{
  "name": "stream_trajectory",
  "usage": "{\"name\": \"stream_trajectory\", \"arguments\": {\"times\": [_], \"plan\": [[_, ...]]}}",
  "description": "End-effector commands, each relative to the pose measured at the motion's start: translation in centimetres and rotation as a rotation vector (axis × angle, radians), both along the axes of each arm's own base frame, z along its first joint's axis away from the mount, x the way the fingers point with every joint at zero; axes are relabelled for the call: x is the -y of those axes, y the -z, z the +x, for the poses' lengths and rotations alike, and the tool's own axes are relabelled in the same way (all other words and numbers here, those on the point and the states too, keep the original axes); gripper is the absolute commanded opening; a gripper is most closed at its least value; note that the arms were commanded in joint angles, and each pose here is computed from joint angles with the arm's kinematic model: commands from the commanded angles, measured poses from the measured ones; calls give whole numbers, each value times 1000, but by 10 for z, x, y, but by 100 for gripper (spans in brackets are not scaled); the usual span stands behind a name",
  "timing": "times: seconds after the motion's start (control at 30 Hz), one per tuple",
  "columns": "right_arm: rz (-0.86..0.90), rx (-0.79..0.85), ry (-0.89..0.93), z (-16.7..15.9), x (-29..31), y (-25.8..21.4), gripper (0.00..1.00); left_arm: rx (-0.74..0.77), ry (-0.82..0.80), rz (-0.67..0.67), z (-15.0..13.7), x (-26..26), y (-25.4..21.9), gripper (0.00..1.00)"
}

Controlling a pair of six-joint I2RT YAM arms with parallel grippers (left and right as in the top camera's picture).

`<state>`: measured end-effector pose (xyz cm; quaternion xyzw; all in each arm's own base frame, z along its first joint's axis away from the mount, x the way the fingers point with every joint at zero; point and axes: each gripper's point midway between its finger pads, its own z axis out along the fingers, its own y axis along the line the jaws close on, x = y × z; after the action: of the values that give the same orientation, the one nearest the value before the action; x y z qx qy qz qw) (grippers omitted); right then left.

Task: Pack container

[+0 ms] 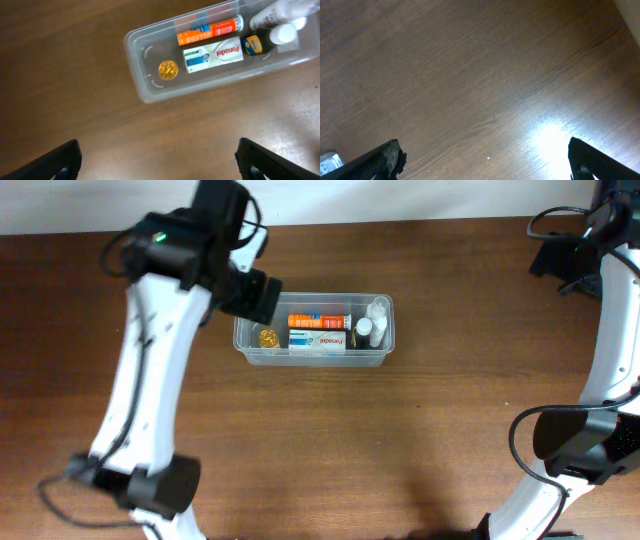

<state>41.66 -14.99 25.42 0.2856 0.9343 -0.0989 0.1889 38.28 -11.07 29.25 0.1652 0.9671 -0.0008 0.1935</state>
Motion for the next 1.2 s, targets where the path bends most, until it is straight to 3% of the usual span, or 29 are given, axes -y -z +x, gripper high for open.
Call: {"name": "stream_trajectory", "arguments": {"times": [0.0,0.2,0.33,0.57,0.73,0.93,1.17], "plan": [[-13,8,17,0,4,-3,98,72,-26,3,-30,-16,-38,99],[-14,8,18,0,4,-3,98,187,-88,-24,-78,-36,-80,99],[-13,8,17,0,4,-3,99,266,-202,4,-126,-69,-94,99],[-14,8,18,0,4,-3,98,411,-343,-89,-180,-95,-63,99],[-13,8,17,0,4,-3,98,512,-437,-237,-178,-91,-13,99],[-13,8,17,0,4,-3,98,489,-572,-380,-150,-77,75,100],[-13,8,17,0,4,-3,98,470,-636,-281,-138,-89,111,99]]}}
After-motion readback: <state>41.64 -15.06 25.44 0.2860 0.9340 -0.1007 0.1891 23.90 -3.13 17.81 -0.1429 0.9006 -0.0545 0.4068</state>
